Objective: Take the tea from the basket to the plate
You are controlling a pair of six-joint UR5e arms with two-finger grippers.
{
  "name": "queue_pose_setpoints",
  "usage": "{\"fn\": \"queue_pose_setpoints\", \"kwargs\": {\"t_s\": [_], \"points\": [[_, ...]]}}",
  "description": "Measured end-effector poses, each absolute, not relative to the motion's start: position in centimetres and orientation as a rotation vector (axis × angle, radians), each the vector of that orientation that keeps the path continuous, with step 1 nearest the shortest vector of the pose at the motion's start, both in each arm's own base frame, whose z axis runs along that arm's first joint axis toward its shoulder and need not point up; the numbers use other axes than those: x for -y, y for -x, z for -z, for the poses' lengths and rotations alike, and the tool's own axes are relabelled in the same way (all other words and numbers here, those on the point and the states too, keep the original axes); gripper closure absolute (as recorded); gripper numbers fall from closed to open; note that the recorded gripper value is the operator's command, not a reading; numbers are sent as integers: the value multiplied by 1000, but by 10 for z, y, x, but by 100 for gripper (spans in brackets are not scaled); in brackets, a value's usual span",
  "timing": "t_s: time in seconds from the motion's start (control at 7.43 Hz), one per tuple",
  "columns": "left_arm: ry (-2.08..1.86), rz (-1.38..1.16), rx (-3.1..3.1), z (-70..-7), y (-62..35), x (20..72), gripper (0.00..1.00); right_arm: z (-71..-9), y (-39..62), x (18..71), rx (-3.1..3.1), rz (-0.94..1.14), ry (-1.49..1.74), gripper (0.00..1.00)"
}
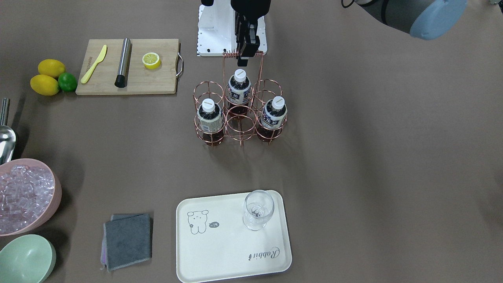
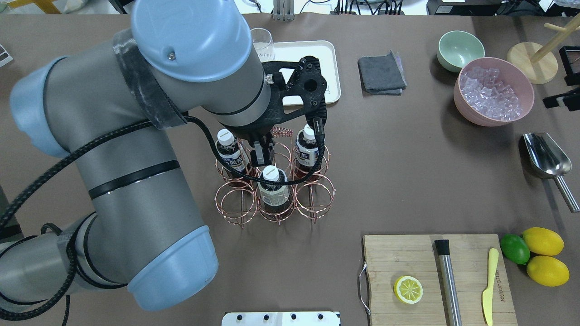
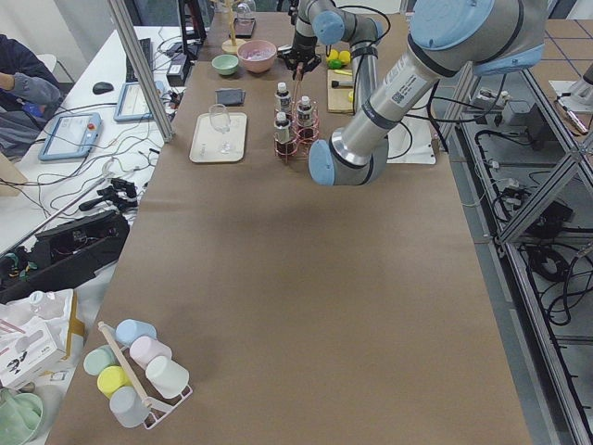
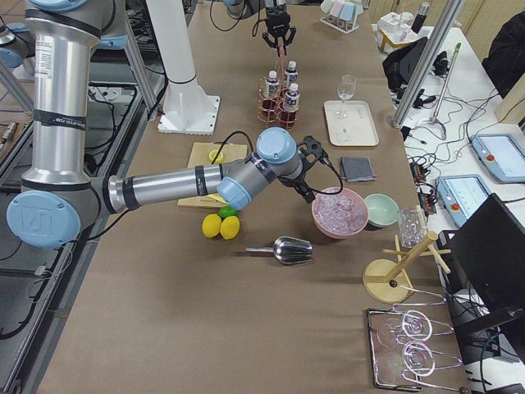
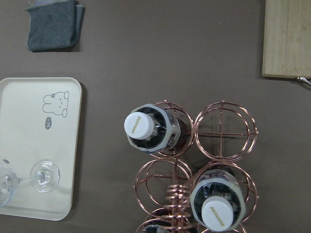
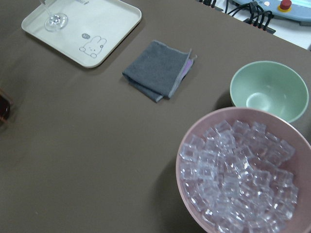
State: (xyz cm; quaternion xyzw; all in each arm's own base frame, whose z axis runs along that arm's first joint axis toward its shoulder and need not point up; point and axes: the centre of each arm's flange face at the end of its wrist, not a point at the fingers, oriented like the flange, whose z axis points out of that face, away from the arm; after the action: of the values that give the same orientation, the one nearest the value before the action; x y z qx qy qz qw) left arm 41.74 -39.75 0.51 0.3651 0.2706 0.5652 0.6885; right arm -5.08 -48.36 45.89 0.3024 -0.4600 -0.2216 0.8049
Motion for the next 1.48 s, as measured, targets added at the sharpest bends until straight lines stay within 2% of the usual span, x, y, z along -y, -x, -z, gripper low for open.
{"fn": "queue_pose_setpoints", "kwargs": {"t_s": [0.54, 1.08, 1.48], "points": [[-811, -1273, -608, -6, -424, 395, 100, -383, 153, 522, 930, 458, -716, 0], [-807, -1280, -618, -6, -429, 389, 100, -335, 265, 501, 845, 483, -887, 0], [-813, -1277, -624, -4, -427, 386, 100, -309, 310, 470, 962, 336, -1032, 0]]}}
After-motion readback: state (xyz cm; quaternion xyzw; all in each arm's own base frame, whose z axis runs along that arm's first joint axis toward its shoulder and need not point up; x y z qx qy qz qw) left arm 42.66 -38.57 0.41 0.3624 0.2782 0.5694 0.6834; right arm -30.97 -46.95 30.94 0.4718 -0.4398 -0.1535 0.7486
